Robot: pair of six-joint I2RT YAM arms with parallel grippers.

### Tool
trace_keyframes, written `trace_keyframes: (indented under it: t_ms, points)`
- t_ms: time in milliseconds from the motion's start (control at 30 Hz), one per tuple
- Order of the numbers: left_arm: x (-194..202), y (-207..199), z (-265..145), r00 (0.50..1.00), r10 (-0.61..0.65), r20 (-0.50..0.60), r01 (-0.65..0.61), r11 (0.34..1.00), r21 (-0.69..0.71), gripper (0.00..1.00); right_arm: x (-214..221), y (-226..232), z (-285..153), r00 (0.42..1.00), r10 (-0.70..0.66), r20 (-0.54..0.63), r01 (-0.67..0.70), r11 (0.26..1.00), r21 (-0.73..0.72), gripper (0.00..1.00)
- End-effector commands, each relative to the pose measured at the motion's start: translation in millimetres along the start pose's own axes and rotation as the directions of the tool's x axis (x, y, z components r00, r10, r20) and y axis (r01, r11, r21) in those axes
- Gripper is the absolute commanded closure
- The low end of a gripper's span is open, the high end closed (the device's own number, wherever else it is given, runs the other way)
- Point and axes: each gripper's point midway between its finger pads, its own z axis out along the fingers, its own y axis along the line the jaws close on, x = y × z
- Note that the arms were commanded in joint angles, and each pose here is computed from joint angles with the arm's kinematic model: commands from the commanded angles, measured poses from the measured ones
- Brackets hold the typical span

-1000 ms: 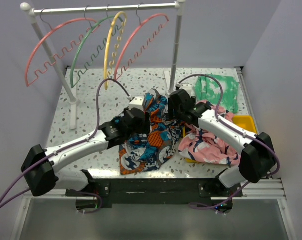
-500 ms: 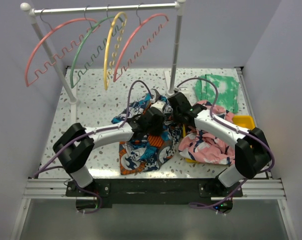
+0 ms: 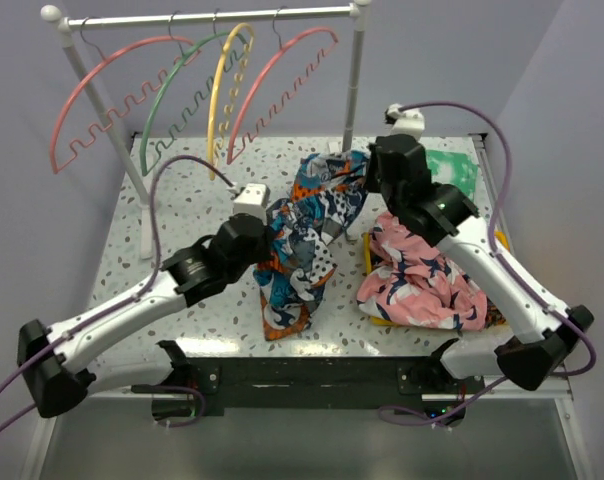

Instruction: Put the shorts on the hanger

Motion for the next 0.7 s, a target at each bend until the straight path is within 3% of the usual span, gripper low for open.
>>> trace_keyframes:
  t_ms: [0, 100, 200, 267, 333, 367, 400, 433, 467, 567, 667]
  points:
    - [-29.1, 46.9, -31.7, 0.996, -0.020, 0.084, 0.034, 0.984, -0.175, 1.00, -89.7, -23.6, -50.3, 0.973, 0.050, 0.225, -0.061, 0.997, 0.041, 1.00]
    - [-48.2, 51.0, -47.3, 0.991, -0.023, 0.135, 0.047, 0.983, -0.176, 1.00, -119.1, -22.9, -69.9, 0.957, 0.088, 0.277, -0.093, 0.996, 0.004, 1.00]
    - [-36.7, 59.6, -47.0, 0.994, -0.008, 0.113, 0.031, 0.978, -0.205, 1.00, -107.8, -13.7, -70.0, 0.963, 0.119, 0.242, -0.108, 0.992, -0.058, 1.00]
    - [-0.3, 65.6, -35.7, 0.999, -0.007, 0.033, 0.014, 0.976, -0.217, 0.96, -50.3, 0.4, -48.8, 0.987, 0.108, 0.120, -0.093, 0.988, -0.123, 1.00]
    - [21.3, 56.3, -30.1, 0.999, -0.026, -0.029, 0.021, 0.988, -0.155, 0.76, -17.9, 13.8, -44.4, 0.992, 0.119, 0.053, -0.105, 0.972, -0.212, 1.00]
    - [31.8, 51.4, -27.1, 0.999, -0.036, -0.040, 0.031, 0.993, -0.115, 0.66, 29.0, 13.6, -31.4, 0.995, 0.092, -0.038, -0.098, 0.972, -0.214, 1.00]
    - [35.9, 45.4, -26.8, 0.998, -0.045, -0.051, 0.041, 0.996, -0.078, 0.52, 49.2, 13.7, -29.1, 0.992, 0.100, -0.078, -0.115, 0.968, -0.222, 1.00]
    - [41.1, 37.4, -28.0, 0.996, -0.058, -0.074, 0.056, 0.998, -0.030, 0.47, 60.5, 21.0, -35.2, 0.988, 0.117, -0.098, -0.140, 0.949, -0.282, 1.00]
    - [37.2, 31.6, -31.8, 0.995, -0.080, -0.066, 0.081, 0.997, 0.003, 0.44, 105.8, 13.5, -29.5, 0.980, 0.107, -0.169, -0.149, 0.954, -0.261, 1.00]
    - [24.0, 12.5, -42.0, 0.988, -0.138, -0.069, 0.144, 0.986, 0.090, 0.41, 157.0, 6.3, -34.1, 0.969, 0.124, -0.214, -0.180, 0.948, -0.263, 1.00]
    - [12.9, -18.8, -44.1, 0.973, -0.199, -0.119, 0.219, 0.958, 0.187, 0.41, 175.7, 1.3, -40.5, 0.969, 0.121, -0.216, -0.177, 0.949, -0.261, 1.00]
